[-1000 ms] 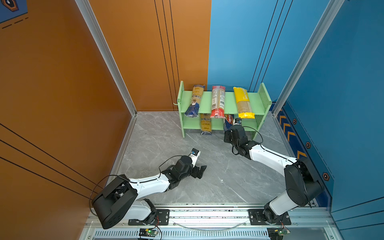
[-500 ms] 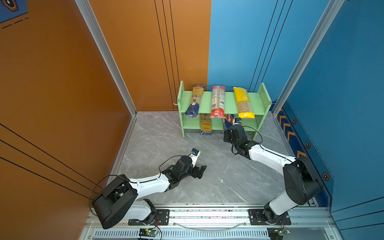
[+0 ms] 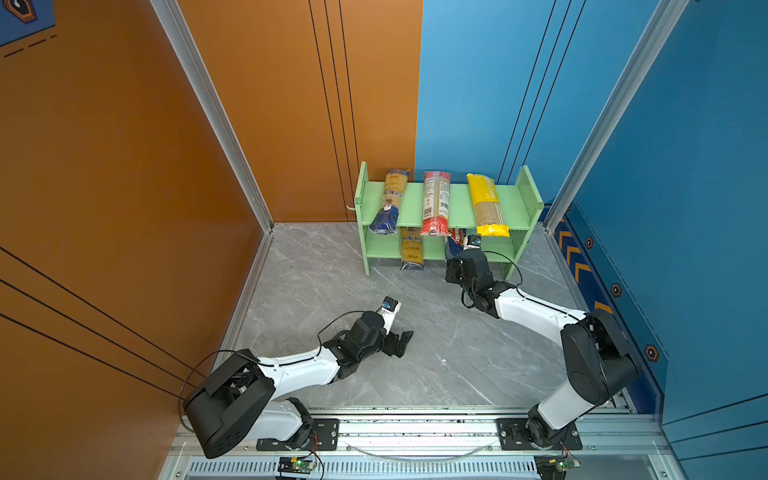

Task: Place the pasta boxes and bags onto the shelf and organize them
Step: 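Lower the Barilla box onto the lower shelf and hold it upright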

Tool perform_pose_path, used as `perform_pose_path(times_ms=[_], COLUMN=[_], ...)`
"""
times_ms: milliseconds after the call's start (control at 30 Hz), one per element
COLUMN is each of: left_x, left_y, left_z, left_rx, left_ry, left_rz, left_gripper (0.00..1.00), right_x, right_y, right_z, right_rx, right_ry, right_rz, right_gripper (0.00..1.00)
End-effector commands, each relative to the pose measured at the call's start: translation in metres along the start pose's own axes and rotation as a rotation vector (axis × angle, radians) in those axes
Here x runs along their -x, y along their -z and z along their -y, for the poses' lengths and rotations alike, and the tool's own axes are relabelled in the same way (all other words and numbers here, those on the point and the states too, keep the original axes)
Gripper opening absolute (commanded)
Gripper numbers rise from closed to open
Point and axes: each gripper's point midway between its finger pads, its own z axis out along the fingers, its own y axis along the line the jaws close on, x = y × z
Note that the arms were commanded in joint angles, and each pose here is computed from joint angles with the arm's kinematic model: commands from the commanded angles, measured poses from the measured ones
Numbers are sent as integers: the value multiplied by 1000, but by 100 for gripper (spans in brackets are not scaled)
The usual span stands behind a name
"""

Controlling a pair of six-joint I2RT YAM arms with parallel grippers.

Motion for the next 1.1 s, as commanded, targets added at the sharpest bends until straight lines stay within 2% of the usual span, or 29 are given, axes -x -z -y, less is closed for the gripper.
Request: perform_pose_path(times_ms=[0, 767, 833, 1067], left_x=[0, 0, -1, -1], left_y=[4, 6, 6, 6], left_z=[-4, -4, -4, -4], left_rx=[22, 25, 26, 27], left_ry=[14, 16, 16, 15], left_rz=[15, 21, 19, 18], left_gripper=[98, 98, 98, 98], right_x=[71, 70, 68, 61], right_y=[14, 12, 11, 5], right_z=[-16, -11, -11, -7], right_rx=[54, 39, 36, 23], right_ry=[-56, -48, -47, -51], right_rz=[241, 261, 258, 244], right_gripper=[0, 0, 7, 15])
